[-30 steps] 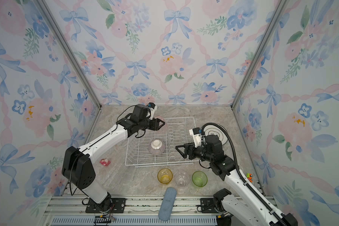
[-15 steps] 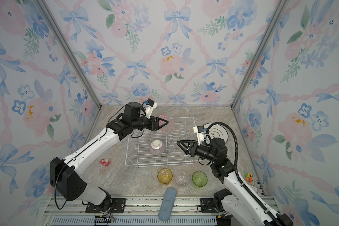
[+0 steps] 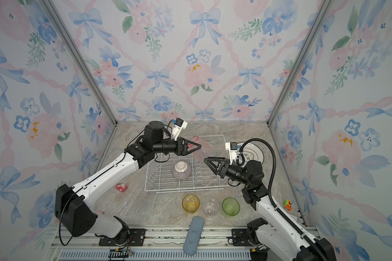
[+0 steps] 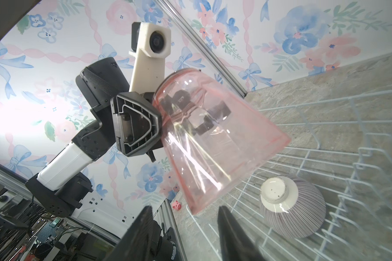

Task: Unload the mixed dishes from the dish rack
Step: 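Lift the pink cup with the left gripper toward the approaching right gripper, then grasp the pink cup with the right gripper while the left gripper releases it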

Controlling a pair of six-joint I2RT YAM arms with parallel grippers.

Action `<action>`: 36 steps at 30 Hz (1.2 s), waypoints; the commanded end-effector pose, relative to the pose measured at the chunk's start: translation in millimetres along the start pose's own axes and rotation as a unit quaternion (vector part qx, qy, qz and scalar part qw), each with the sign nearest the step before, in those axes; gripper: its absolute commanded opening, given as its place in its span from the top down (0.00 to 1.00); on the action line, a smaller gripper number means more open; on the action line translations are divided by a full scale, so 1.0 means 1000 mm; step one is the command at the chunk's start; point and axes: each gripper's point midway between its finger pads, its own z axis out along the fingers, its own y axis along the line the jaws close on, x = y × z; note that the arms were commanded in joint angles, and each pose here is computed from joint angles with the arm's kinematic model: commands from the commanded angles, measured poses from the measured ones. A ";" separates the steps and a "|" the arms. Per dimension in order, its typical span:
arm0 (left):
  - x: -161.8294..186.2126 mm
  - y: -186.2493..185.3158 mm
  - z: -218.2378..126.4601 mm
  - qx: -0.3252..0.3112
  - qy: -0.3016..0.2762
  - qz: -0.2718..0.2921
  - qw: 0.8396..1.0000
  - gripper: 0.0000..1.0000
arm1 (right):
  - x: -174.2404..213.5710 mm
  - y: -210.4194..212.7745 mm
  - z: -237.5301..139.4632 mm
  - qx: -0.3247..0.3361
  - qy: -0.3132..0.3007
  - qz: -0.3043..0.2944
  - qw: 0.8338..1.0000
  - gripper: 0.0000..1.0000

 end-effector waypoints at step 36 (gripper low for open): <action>-0.004 -0.027 0.000 0.073 -0.059 -0.013 0.996 0.24 | -0.022 0.037 0.004 -0.057 -0.007 -0.022 0.998 1.00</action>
